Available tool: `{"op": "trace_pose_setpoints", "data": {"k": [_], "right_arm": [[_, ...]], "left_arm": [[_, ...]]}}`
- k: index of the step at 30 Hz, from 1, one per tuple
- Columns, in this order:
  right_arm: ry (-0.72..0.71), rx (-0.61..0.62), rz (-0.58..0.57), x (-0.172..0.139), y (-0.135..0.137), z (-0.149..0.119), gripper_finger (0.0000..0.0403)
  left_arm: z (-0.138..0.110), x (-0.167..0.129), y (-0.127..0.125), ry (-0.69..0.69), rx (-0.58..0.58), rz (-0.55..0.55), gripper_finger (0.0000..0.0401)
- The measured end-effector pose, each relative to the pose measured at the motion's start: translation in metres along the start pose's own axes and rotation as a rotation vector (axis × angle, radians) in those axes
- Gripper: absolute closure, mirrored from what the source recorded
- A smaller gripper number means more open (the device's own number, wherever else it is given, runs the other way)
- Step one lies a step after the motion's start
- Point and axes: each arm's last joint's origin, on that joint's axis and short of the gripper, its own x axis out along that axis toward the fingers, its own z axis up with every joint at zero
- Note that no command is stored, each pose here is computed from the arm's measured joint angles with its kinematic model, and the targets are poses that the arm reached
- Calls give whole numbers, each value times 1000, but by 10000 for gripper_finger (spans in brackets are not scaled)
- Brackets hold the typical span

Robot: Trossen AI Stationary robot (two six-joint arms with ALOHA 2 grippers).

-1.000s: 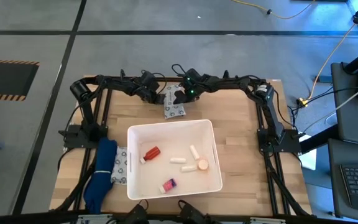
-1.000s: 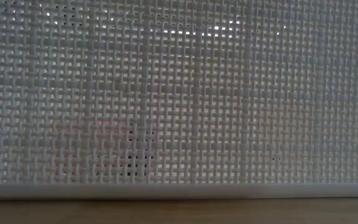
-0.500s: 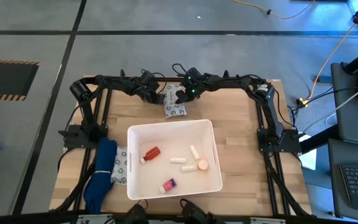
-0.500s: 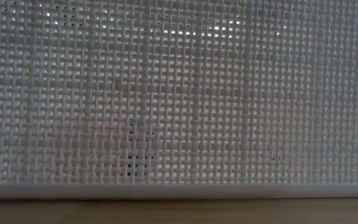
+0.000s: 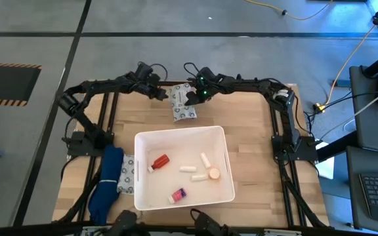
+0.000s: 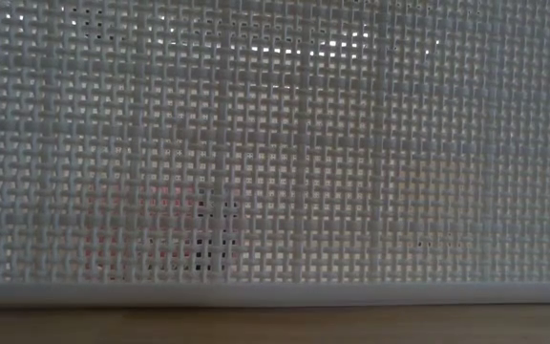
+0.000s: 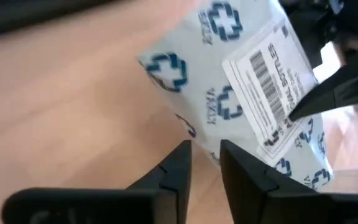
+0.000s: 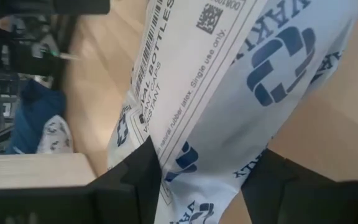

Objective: Pick & place medical supplies in basket/bin
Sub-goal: Put the top white mailer bag into the white bin

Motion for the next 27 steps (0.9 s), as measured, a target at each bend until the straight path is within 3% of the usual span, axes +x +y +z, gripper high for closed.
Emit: {"op": "trace_pose_setpoints", "data": {"k": [7,16,22,27], "right_arm": [[-80,-92,53,-36,33,8,232],[-271,-386,122,-113,93,9,233],[-353,-558,195,-166,140,-13,233],[-351,-683,270,-192,178,-46,233]], "left_arm": [[16,-59,-15,-194,88,-10,296],[18,-135,-40,-465,224,5,296],[13,-155,-48,-530,250,3,297],[13,-156,-48,-527,253,4,297]]}}
